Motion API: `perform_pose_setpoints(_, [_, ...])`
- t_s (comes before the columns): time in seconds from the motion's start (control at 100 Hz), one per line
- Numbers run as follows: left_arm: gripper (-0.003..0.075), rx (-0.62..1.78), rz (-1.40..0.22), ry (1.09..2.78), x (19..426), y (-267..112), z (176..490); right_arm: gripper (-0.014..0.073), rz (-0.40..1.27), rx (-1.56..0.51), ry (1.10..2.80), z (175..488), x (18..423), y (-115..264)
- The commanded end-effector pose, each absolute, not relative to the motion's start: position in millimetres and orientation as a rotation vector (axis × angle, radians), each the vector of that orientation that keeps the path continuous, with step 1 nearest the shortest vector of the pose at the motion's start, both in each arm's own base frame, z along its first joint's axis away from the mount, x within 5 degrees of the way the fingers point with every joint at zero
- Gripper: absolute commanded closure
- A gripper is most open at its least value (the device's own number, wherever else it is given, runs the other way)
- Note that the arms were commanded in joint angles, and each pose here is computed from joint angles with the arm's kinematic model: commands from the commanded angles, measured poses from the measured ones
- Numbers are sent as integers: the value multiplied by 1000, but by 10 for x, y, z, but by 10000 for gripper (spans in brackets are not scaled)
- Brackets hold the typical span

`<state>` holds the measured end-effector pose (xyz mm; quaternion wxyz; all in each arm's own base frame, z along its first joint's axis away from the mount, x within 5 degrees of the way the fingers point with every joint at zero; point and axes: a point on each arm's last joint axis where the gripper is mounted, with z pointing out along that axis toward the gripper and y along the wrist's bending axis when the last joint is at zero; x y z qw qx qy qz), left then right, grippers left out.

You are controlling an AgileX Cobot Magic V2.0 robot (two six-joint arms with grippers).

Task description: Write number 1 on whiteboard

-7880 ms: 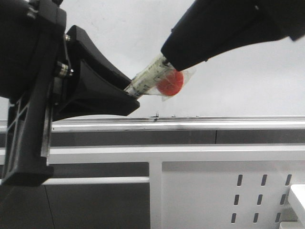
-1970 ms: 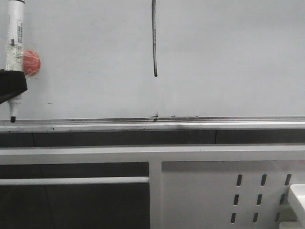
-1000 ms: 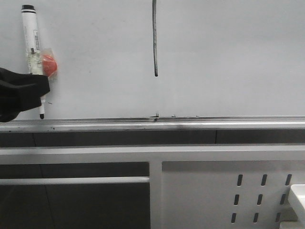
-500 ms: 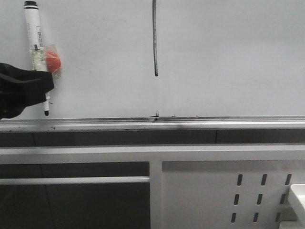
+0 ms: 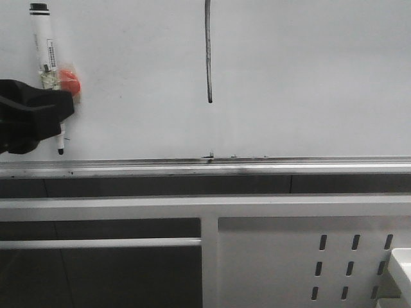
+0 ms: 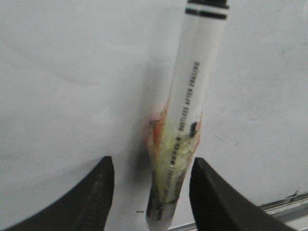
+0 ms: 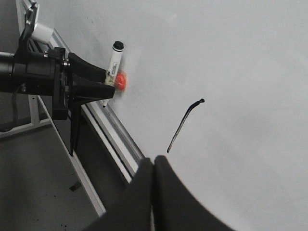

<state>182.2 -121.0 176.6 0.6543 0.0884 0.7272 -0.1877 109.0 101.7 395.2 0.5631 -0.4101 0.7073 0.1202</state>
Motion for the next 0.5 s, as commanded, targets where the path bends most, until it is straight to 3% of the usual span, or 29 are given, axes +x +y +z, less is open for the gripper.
perform_pose_setpoints(0.0, [368,138,-446,1391,1846,-1201,2049,654,283,-920,1565,4108,1095,1012])
perform_pose_setpoints(0.35, [386,239,-511,1345,1527,-1054,2096,654,276,-937,1598,4075,1090,1005])
perform_pose_setpoints(0.44, [443,239,-512,1344,1416,-957,2079,654,271,-946,1616,4060,1070,983])
perform_pose_setpoints(0.49, [534,242,-516,1338,1358,-913,2075,654,276,-934,1594,4060,1046,961])
